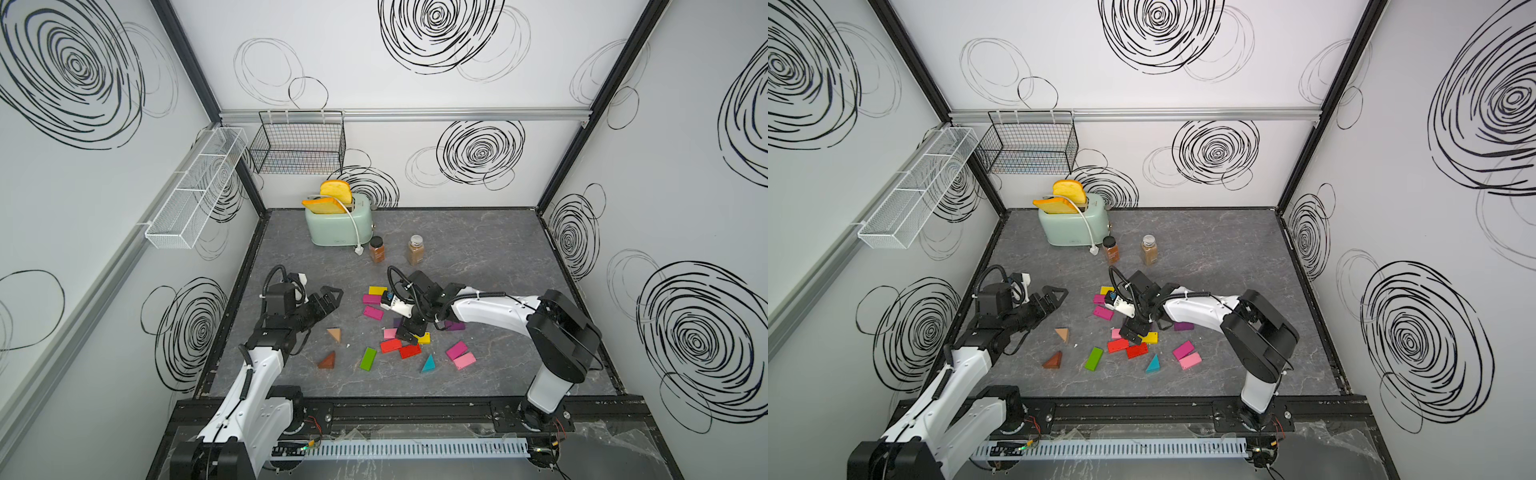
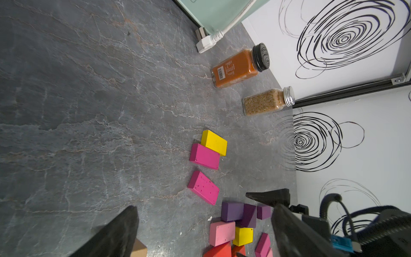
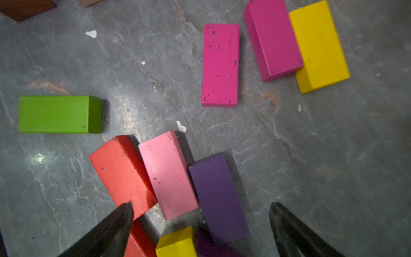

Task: Assemble a piece of candy with building blocks
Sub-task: Move the building block to the center of the board.

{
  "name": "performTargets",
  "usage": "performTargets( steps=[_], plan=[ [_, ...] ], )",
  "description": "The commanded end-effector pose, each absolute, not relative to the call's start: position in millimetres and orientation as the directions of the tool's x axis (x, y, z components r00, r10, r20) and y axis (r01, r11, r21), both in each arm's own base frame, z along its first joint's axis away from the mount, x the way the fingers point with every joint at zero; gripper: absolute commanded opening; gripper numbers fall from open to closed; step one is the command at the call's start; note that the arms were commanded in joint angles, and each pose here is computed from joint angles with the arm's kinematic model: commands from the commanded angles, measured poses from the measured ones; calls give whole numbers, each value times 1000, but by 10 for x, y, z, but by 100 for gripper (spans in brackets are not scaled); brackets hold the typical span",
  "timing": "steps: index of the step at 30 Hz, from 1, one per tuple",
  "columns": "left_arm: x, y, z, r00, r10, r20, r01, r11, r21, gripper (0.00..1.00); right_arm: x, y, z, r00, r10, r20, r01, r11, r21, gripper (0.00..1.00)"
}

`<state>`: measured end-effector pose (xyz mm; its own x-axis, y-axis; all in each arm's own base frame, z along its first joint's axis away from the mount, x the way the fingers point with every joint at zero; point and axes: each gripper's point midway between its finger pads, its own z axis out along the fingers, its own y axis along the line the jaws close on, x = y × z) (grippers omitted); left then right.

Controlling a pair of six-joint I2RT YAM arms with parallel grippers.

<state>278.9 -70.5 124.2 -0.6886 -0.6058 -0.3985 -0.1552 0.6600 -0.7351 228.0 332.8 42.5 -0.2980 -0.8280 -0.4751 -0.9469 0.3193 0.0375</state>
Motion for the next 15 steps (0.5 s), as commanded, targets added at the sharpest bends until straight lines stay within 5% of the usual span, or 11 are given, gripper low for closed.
performTargets(
  steps=[1,15],
  plan=[
    [2799,-725,1247,-690,-591,-418,-123,664,-737,98,2222,3341,353,-283,-842,-459,-957,280,76,99],
    [2830,-681,1233,-683,-606,-407,-123,644,-755,98,2029,3456,203,-268,-858,-437,-961,206,185,99]
  ],
)
